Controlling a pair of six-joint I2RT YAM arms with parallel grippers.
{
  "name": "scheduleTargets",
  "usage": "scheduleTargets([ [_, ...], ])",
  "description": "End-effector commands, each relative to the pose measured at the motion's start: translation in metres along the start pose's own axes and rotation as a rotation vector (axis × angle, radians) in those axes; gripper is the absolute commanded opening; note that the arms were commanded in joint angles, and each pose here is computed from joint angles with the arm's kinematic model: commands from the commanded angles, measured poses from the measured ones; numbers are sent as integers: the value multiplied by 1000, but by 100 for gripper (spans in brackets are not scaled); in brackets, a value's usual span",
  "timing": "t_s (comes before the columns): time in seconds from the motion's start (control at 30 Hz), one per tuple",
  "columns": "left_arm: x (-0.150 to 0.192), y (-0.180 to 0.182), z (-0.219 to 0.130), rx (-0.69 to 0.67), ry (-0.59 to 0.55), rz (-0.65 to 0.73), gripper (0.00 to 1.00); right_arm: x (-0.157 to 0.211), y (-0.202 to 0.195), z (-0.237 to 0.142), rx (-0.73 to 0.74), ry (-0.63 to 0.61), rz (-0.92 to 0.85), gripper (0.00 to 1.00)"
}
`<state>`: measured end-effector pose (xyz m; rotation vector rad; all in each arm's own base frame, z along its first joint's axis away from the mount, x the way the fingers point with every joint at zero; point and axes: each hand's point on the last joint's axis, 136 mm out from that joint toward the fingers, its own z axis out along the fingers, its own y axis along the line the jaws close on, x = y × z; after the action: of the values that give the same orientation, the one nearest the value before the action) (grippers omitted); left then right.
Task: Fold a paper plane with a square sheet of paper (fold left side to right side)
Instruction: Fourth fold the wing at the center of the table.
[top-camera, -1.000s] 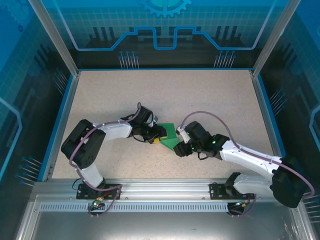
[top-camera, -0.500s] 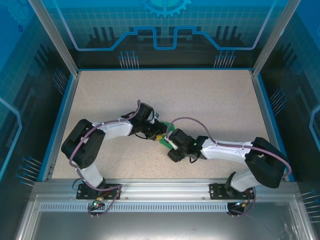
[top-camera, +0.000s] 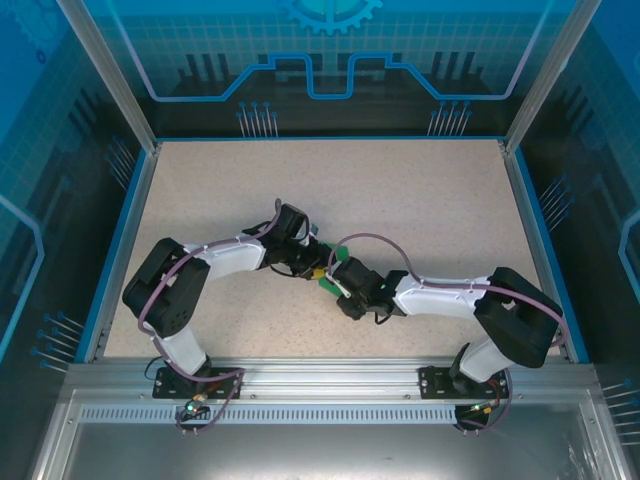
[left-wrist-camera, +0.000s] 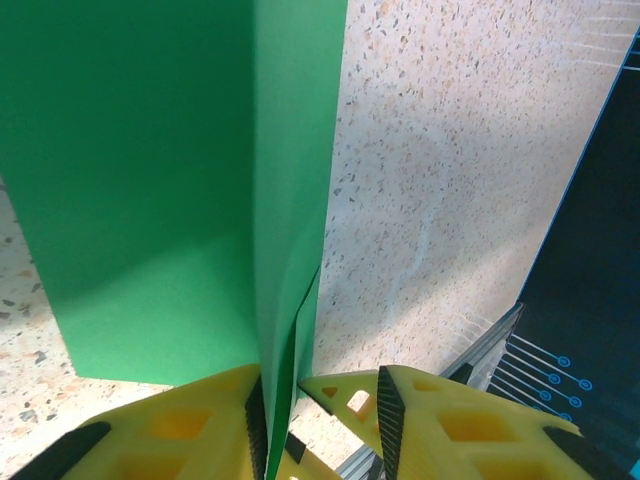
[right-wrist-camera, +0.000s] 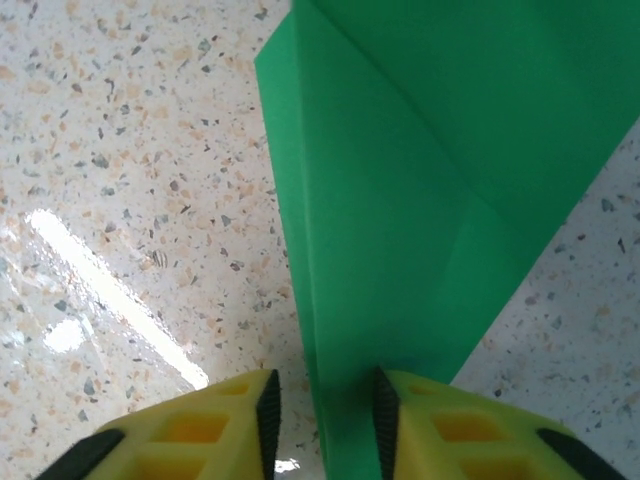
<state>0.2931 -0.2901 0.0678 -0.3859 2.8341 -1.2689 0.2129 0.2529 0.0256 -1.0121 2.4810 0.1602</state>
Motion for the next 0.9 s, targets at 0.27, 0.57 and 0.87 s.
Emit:
scheduleTargets([
  [0.27, -1, -8, -32, 21, -34, 0, 42, 2, -3, 3, -16, -7, 47, 3],
  [0.57, -1, 9, -58, -12, -82, -9, 51, -6, 2, -5, -115, -32, 76, 0],
  [0.87, 12, 29, -47, -3, -44, -29, 43, -8, 14, -8, -326, -18, 166, 0],
])
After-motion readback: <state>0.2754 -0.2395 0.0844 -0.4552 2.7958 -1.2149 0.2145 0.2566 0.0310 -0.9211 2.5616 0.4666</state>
